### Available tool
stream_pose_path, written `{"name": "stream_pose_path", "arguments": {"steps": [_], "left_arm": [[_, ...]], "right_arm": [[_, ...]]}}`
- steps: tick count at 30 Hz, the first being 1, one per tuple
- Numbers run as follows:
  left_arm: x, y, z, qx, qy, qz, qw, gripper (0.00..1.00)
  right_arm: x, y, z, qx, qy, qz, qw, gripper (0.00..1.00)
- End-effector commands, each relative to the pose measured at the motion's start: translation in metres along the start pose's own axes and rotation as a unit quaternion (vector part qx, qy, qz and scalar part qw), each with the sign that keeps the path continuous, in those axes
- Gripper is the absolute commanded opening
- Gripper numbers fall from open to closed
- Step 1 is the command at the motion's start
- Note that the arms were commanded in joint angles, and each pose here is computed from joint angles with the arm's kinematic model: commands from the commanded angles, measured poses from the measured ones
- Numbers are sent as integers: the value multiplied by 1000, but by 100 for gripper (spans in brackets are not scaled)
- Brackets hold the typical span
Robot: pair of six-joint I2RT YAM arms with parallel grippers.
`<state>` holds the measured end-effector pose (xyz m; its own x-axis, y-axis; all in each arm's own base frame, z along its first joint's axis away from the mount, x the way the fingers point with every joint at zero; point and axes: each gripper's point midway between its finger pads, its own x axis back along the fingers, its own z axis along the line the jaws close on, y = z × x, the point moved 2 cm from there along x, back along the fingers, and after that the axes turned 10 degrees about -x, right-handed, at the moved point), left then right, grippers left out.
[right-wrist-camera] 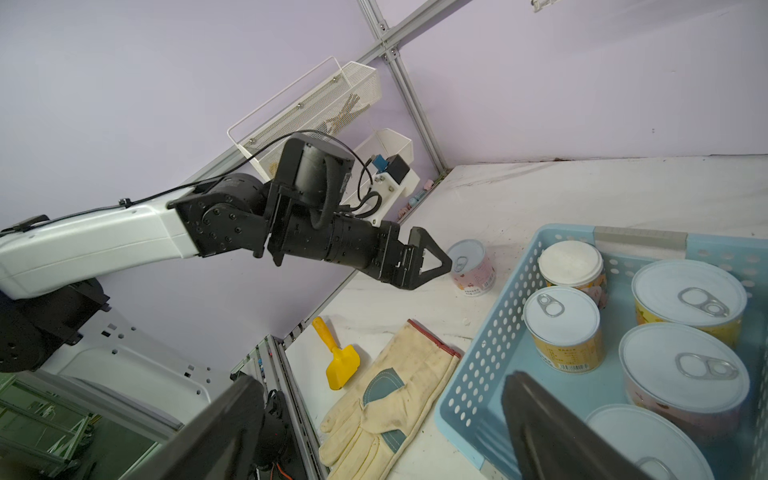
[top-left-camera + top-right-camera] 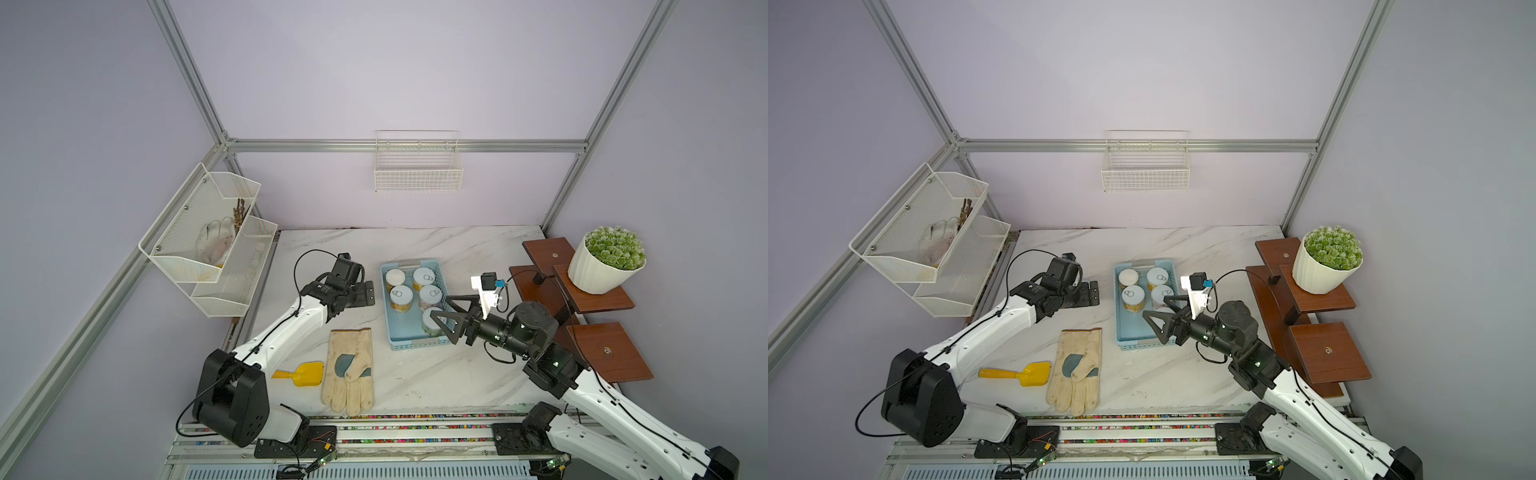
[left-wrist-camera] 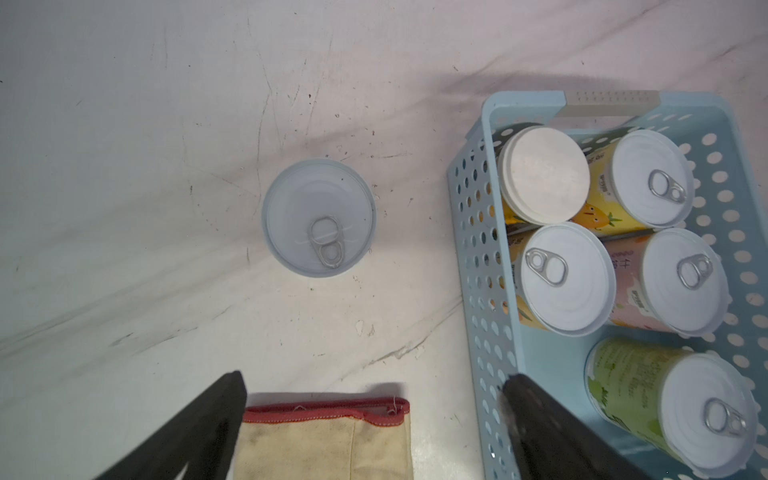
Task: Put the canned food in the basket
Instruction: Pick up the canned food from the center of the board.
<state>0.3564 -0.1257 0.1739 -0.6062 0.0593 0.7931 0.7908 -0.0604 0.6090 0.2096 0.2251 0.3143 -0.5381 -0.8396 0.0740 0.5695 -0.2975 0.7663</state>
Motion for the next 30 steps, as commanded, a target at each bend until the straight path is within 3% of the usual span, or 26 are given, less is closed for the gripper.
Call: {"name": "stream_pose_path", "arguments": {"steps": [1, 8, 16, 30], "left_arm": [[-1, 10, 10, -11, 30, 24, 999, 100], [-22, 21, 22, -12, 47, 69, 996, 100], [-52, 26, 20, -8, 10, 104, 994, 100], [-80, 21, 28, -9, 11, 135, 991, 100]], "right_arm": [[0, 0, -3, 6, -9, 3, 1000, 95], [1, -2, -4, 7, -14, 10, 1000, 95], [1, -4, -6, 9, -20, 14, 1000, 95], [-2, -7, -12, 8, -40, 30, 999, 94]]}}
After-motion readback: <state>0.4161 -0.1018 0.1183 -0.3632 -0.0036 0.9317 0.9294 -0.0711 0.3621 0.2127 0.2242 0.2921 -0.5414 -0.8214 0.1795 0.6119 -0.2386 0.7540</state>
